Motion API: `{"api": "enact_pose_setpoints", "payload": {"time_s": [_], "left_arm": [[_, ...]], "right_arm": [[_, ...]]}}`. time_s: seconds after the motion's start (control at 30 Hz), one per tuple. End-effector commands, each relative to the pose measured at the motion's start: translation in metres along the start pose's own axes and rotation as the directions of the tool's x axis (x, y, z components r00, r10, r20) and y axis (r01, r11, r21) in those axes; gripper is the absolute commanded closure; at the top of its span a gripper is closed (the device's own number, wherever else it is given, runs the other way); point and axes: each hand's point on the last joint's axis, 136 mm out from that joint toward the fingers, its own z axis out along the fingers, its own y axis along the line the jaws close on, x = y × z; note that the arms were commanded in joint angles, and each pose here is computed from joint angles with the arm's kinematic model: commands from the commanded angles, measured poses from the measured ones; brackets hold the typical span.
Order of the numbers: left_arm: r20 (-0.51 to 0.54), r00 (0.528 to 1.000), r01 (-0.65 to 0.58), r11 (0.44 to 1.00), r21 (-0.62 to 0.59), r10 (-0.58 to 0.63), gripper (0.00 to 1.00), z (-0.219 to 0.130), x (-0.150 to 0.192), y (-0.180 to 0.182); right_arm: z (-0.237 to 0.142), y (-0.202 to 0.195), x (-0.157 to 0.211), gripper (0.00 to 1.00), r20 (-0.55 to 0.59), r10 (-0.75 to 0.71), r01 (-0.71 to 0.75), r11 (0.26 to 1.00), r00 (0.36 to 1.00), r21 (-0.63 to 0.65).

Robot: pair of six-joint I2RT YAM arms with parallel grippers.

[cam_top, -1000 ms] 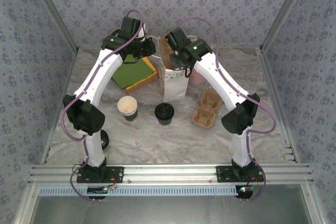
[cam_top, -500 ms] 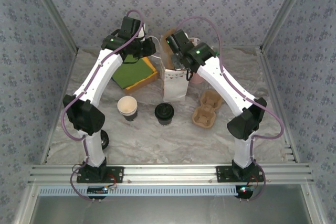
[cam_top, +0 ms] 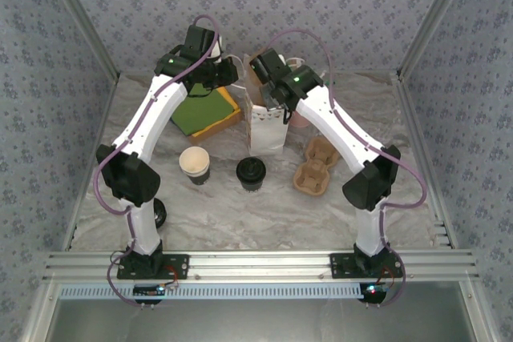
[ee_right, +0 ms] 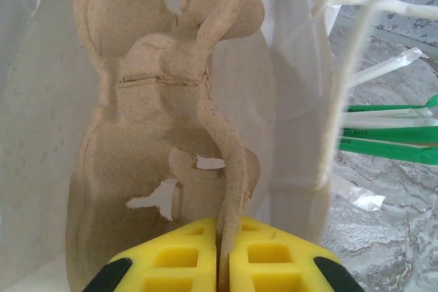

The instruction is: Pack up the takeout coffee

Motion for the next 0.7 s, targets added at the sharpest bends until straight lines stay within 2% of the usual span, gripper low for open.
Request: {"api": "enact_pose_setpoints", "payload": {"time_s": [0.0,0.37,0.67], "left_arm": [[0.034,0.999,-0.009,0.999,0.033,0.008,0.9,-0.017,-0.006,-0.012],[0.032,0.999,-0.018,0.999,0.046,0.017,0.9,-0.018,-0.005,-0.017],[0.028,1.0,-0.014,0.999,0.047,0.013,0.9,-0.017,-0.002,-0.017]], "right_arm": [[0.003,-0.001,0.001,0.91,-0.017,-0.02,0.02,1.0,1.0,0.006],[0.009,0.008,-0.002,0.91,-0.021,0.004,-0.004,0.999,1.0,-0.037],[0.014,0.023,-0.008,0.91,-0.055,0.181,-0.189,0.958,0.982,-0.215]]}}
